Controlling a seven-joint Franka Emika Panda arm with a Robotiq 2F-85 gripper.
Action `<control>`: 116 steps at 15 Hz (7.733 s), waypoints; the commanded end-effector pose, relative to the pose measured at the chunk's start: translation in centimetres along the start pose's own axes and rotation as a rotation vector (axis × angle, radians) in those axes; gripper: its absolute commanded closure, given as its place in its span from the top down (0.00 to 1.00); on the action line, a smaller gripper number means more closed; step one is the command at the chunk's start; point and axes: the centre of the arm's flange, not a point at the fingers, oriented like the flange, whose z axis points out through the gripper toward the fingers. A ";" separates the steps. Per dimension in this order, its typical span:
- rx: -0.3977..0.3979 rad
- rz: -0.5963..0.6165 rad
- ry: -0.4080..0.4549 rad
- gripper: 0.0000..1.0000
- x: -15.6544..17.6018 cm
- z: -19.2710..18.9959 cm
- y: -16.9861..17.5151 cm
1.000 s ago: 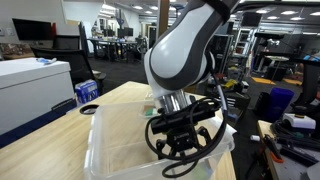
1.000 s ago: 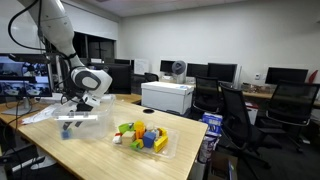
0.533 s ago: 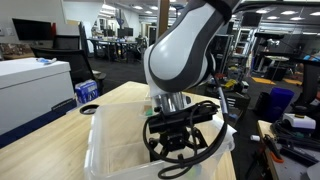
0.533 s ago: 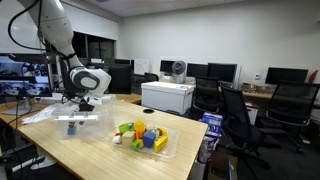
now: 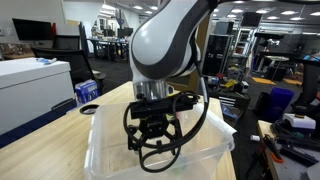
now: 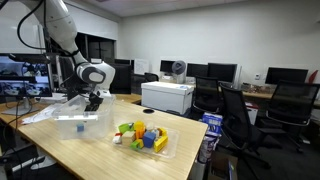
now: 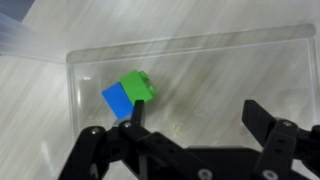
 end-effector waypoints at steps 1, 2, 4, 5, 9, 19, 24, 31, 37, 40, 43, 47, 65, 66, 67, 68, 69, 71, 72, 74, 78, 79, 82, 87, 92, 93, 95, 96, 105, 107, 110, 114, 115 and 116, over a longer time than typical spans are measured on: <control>0.014 -0.065 0.040 1.00 1.0 -1.1 -1.7; -0.004 -0.053 0.042 1.00 0.8 -1.5 -1.9; -0.034 -0.003 -0.004 1.00 0.3 -1.7 -1.5; -0.055 0.051 -0.046 1.00 -0.1 -1.3 -0.6; -0.108 0.158 -0.145 1.00 -0.6 0.7 1.3; -0.172 0.392 -0.167 1.00 0.4 4.1 3.8; -0.176 0.458 -0.163 1.00 0.6 4.1 3.9; -0.172 0.488 -0.122 1.00 -0.4 2.6 3.4; -0.165 0.483 -0.149 1.00 -1.0 1.4 3.2; -0.174 0.519 -0.129 1.00 -1.0 1.5 3.6; -0.171 0.580 -0.103 1.00 -0.6 1.2 4.4; -0.183 0.651 -0.085 1.00 0.1 1.2 5.6; -0.232 0.727 -0.009 0.17 1.0 1.9 5.4; -0.232 0.724 -0.003 0.17 1.0 1.6 5.3; -0.233 0.722 0.005 0.17 0.9 1.0 5.2; -0.236 0.715 0.006 0.17 0.7 0.3 5.0; -0.239 0.700 0.007 0.17 0.4 -0.5 4.8; -0.258 0.674 0.021 0.17 -0.6 -2.4 4.4; -0.265 0.657 0.036 0.17 -1.2 -3.5 4.2; -0.274 0.623 0.074 0.17 -2.5 -6.0 4.0; -0.281 0.567 0.190 0.17 -5.8 -12.3 4.0; -0.282 0.565 0.225 0.17 -6.5 -13.9 4.2; -0.265 0.568 0.324 0.17 -7.2 -18.7 5.3; -0.180 0.591 0.461 0.17 -5.8 -25.5 8.2; -0.130 0.658 0.469 0.17 1.0 -28.7 12.2; -0.123 0.665 0.458 0.17 2.8 -28.8 12.8; -0.099 0.656 0.458 0.17 5.9 -29.2 13.9; -0.089 0.635 0.472 0.17 7.2 -29.5 14.4; 0.003 0.353 0.555 0.17 15.9 -29.0 13.5; 0.007 0.315 0.557 0.17 17.4 -27.6 12.8; -0.001 0.267 0.558 0.17 19.4 -25.2 11.7; -0.017 0.210 0.543 0.17 22.1 -21.9 10.3; -0.023 0.197 0.541 0.17 22.7 -21.1 9.9; -0.030 0.183 0.538 0.17 23.2 -20.4 9.6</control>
